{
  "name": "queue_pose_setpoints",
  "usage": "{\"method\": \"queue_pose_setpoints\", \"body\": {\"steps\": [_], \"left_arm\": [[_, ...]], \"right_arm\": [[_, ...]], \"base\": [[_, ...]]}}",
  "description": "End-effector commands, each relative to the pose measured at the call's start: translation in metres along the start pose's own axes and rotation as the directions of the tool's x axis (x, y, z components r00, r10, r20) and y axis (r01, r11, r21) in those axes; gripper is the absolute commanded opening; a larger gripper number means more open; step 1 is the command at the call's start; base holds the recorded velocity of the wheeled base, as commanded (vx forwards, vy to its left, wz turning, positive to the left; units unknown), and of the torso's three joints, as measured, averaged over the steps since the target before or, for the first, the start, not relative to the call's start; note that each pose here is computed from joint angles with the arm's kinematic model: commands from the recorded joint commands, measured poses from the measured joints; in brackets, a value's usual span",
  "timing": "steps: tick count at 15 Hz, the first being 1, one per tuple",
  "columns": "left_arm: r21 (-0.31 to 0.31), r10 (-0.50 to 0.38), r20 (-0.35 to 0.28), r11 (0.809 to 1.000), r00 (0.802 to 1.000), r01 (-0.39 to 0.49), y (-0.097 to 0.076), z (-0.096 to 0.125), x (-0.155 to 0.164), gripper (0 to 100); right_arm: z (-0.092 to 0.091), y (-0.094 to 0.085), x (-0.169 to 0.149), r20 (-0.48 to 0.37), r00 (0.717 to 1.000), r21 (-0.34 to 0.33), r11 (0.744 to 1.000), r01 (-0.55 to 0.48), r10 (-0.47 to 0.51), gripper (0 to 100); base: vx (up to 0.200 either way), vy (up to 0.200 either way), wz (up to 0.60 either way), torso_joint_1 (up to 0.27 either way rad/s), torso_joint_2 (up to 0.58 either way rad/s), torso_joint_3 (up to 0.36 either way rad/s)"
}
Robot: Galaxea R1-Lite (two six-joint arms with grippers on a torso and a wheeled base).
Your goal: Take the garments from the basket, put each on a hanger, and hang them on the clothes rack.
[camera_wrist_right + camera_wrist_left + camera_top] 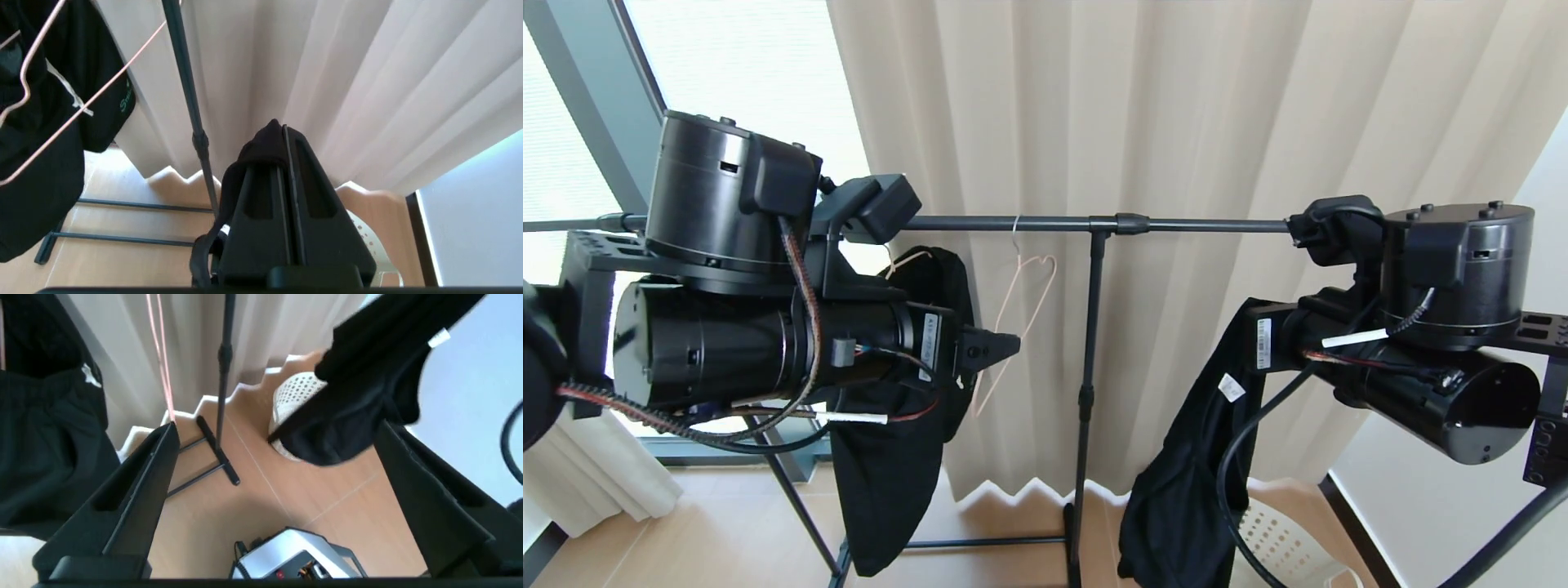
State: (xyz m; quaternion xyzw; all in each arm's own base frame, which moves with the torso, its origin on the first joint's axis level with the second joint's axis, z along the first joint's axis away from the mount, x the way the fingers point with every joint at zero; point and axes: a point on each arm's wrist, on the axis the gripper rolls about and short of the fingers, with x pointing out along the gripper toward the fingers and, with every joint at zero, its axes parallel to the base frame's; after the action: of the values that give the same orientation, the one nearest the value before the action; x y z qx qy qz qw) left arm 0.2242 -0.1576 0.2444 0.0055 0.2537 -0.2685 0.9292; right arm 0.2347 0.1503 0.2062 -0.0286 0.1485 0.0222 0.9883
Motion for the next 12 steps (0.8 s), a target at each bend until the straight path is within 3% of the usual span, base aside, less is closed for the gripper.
{"method": "queue_pose_setpoints", "body": {"steps": [1,5,12], "left_arm": [[-0.013,0.031,-0.018,0.999,0.999,-0.031,0.008,0.003,0.017,100],[-0.024,0.082,-0.026,0.996,0.996,-0.083,0.019,0.013,0.045,100],[0.019,0.117,-0.027,0.993,0.993,-0.116,0.020,0.025,0.086,100]], "right_arm": [[-0.005,-0.005,-0.008,-0.006,1.000,-0.002,1.000,-0.003,0.003,0],[-0.011,-0.010,-0.014,-0.020,1.000,-0.011,1.000,-0.004,0.004,0],[-0.015,-0.008,-0.012,-0.034,0.999,-0.020,1.000,-0.004,0.003,0]], "base": [[0.000,0.000,0.00,0.000,0.00,0.000],[0.000,0.000,0.00,0.000,0.00,0.000],[0.000,0.000,0.00,0.000,0.00,0.000]]}}
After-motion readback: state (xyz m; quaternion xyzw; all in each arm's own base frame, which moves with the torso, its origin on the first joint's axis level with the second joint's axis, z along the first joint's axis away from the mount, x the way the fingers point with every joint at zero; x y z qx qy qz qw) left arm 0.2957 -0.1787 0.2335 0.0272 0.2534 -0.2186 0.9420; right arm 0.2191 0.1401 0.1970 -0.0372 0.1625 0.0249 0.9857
